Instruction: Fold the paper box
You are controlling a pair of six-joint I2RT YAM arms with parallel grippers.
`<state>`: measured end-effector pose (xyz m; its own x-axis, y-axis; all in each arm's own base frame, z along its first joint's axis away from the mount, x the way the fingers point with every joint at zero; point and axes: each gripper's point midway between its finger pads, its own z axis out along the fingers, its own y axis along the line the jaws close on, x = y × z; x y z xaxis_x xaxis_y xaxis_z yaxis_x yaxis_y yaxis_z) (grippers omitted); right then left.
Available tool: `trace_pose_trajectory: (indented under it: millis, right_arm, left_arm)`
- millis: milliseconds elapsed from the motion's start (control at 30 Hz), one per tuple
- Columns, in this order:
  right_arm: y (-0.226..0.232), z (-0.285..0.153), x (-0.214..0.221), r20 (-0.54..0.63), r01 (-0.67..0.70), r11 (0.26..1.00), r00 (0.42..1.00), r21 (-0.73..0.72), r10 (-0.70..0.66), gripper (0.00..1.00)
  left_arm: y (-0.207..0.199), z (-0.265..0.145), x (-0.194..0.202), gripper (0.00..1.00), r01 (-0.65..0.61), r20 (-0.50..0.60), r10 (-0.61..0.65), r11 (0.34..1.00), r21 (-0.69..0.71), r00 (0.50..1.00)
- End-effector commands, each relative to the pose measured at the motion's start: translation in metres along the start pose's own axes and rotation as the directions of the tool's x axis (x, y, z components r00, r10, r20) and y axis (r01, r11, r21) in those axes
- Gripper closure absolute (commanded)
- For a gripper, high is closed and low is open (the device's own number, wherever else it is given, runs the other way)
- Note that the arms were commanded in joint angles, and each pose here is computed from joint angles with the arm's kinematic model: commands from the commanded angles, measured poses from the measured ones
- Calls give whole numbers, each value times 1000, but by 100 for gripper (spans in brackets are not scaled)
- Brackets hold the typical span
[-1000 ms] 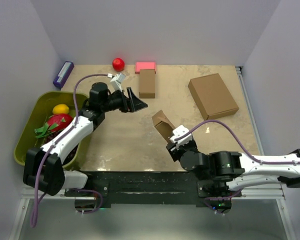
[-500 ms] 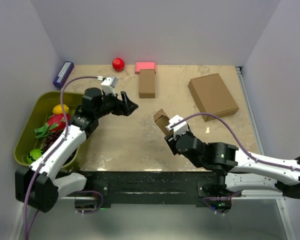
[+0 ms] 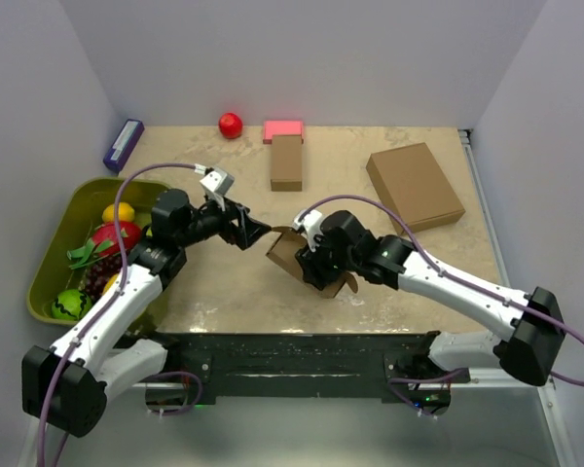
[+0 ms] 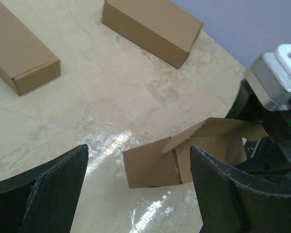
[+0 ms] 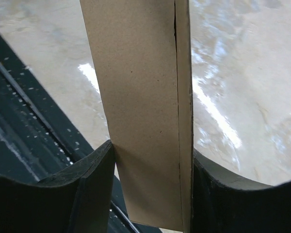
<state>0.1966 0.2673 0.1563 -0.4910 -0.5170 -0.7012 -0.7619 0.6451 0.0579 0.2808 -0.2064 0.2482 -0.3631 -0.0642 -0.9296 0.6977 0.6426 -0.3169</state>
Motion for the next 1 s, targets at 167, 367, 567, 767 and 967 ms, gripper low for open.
trace_pose_trajectory:
  millis: [167,367,567,767,967]
  right_arm:
    - [0,24,-21,0,92,969,996,-231,-94,49]
    - [-9,51,-12,-80,84,956,991,-280,-110,48]
    - [-23,73,-9,-133,68,960,985,-271,-108,34]
    - [-34,70,-20,-106,60,979,991,-195,-82,13]
    - [-40,36,-34,0,39,994,999,-107,-39,1]
  left_arm:
    - [-22,2,10,12,-72,-43,81,982,175,996]
    - [-20,3,15,11,-64,-56,75,982,176,996]
    - [-15,0,23,12,-81,-86,94,986,148,992]
    - [-6,1,31,12,-85,-121,99,990,112,988]
    - [5,3,36,11,-99,-150,108,993,68,983]
